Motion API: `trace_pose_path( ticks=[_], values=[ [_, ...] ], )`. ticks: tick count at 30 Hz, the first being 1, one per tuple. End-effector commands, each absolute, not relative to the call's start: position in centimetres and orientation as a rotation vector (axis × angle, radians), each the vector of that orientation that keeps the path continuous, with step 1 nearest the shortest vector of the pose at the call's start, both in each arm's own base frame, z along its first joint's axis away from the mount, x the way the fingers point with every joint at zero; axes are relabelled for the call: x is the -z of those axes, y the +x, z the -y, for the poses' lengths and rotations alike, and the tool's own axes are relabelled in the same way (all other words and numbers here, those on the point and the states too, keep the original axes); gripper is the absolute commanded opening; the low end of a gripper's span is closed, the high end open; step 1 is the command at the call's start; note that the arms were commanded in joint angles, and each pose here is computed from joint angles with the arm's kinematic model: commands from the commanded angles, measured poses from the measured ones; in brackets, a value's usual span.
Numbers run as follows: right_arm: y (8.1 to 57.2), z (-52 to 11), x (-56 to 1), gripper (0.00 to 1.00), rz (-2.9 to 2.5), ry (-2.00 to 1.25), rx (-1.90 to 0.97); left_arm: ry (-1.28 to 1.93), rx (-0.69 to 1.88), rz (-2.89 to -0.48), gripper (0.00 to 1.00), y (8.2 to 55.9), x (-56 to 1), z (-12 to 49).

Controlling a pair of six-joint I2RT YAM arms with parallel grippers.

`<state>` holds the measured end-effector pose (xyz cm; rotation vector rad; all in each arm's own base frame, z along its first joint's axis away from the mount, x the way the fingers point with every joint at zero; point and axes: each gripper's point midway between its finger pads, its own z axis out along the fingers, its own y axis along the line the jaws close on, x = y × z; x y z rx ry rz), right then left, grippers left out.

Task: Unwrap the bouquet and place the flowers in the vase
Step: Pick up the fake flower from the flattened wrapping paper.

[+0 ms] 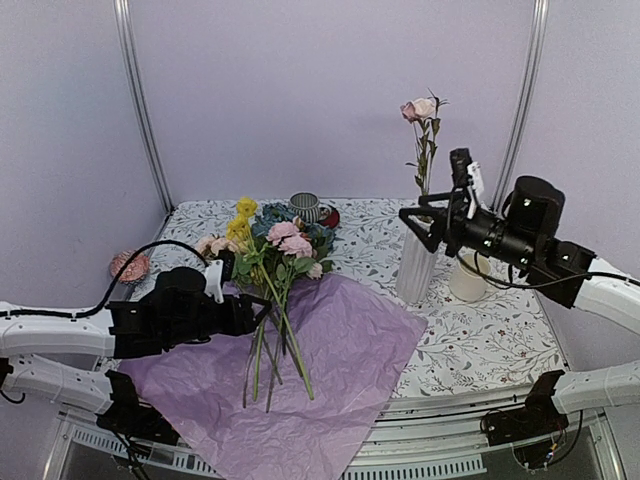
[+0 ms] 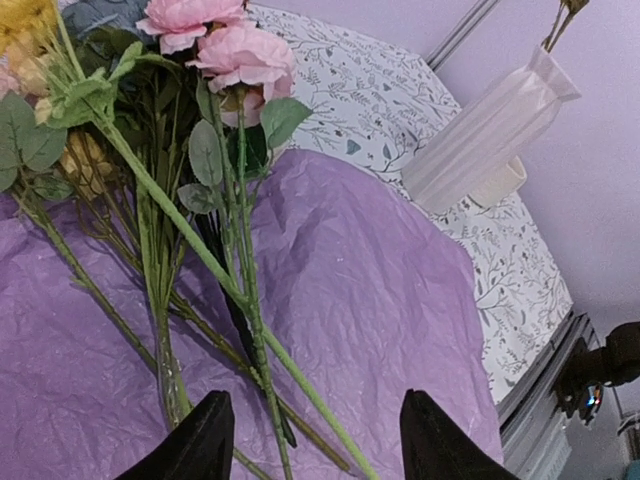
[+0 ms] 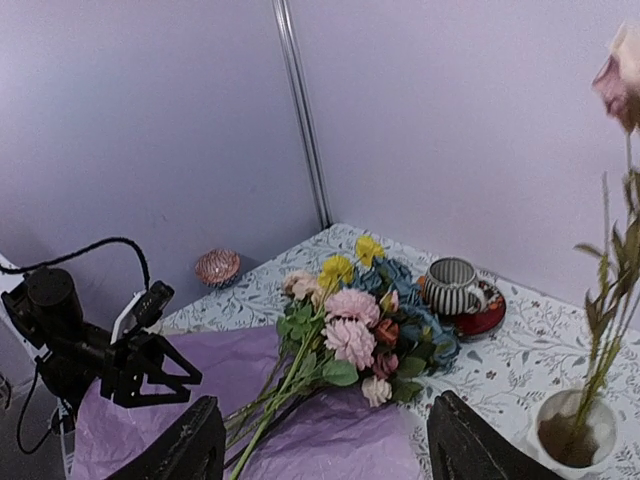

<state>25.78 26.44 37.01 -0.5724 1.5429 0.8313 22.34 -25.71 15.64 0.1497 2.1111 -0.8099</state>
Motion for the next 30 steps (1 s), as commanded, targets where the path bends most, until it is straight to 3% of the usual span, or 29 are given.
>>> trace_pose_path(
  ticks=[1, 6, 15, 30],
  values=[
    [26.8, -29.3, -32.3, 0.73, -1.547, -0.630, -0.838, 0.172, 0.815, -2.194, 0.55, 22.8, -14.0, 26.6],
    [28.0, -31.0, -27.4, 0.75, -1.579, -0.662, -0.807, 0.234, 0.757, -2.319, 0.49, 23.0, -11.0, 27.9],
    [28.8, -31.8, -18.5, 0.77, -1.664, -0.673, -0.770, 0.300, 0.704, -2.393, 0.58, 23.0, -8.9, 28.7],
    [29.3, -33.2, -17.2, 0.78, -1.701, -0.696, -0.770, 0.289, 0.661, -2.479, 0.43, 22.7, -6.2, 28.5]
  ],
)
